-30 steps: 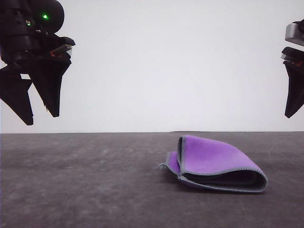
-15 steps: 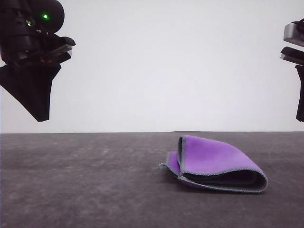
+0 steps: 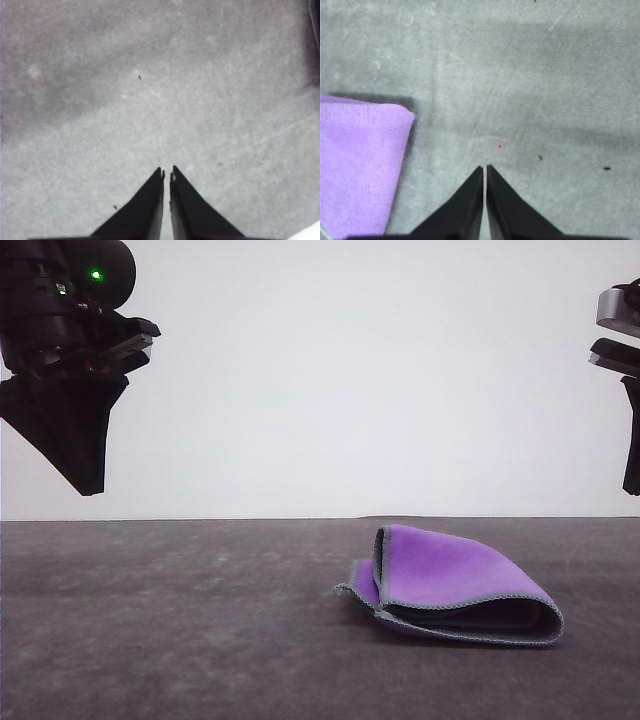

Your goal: Fold clothes

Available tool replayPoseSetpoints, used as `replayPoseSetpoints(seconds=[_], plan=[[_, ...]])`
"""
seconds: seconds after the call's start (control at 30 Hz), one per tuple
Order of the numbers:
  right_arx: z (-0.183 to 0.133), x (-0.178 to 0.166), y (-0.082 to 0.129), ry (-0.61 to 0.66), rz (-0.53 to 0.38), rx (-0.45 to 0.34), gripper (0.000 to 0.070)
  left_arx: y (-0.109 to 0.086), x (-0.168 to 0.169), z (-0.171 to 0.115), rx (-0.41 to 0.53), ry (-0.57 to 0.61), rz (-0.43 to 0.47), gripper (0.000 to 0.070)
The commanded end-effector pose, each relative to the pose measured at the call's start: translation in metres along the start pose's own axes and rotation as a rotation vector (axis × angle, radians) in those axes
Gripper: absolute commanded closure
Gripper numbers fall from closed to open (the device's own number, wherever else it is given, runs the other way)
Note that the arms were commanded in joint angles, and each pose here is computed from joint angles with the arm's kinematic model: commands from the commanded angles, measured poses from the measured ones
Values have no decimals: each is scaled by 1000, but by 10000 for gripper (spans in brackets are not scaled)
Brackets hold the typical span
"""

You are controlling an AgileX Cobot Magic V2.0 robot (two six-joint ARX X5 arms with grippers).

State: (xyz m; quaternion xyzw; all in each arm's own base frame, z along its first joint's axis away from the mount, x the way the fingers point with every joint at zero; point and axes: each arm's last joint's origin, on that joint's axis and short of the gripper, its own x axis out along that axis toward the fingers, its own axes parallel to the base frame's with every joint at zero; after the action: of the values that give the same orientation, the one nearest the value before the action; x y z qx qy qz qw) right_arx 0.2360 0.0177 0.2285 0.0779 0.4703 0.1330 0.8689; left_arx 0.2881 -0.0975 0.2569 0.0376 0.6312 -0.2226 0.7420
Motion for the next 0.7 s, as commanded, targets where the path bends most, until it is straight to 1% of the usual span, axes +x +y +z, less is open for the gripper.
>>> replayPoseSetpoints(seconds=[0.0,0.07,0.1,0.17,0.27,0.37,0.5,0.67], plan=[[3,1,1,-8,2,-6,697,-2,-1,2,-1,-6,-3,696],[3,1,1,-8,2,-6,697,-1,-1,3,25,-10,-1,696],[3,1,1,-8,2,-6,697,-1,-1,3,73,-17,3,696],[3,1,1,-8,2,-7,697,-1,-3,4,106,-44,7,696],[4,1,1,-11,2,-7,697,5,-11,3,101,-132,28,696],[4,1,1,-12,2,-8,697,12,-17,-4,71,-274,47,696],[4,1,1,-12,3,-8,697,27,-16,-34,4,-465,79,696],[4,1,1,-12,3,-8,697,40,-3,-93,-46,-605,133,696]])
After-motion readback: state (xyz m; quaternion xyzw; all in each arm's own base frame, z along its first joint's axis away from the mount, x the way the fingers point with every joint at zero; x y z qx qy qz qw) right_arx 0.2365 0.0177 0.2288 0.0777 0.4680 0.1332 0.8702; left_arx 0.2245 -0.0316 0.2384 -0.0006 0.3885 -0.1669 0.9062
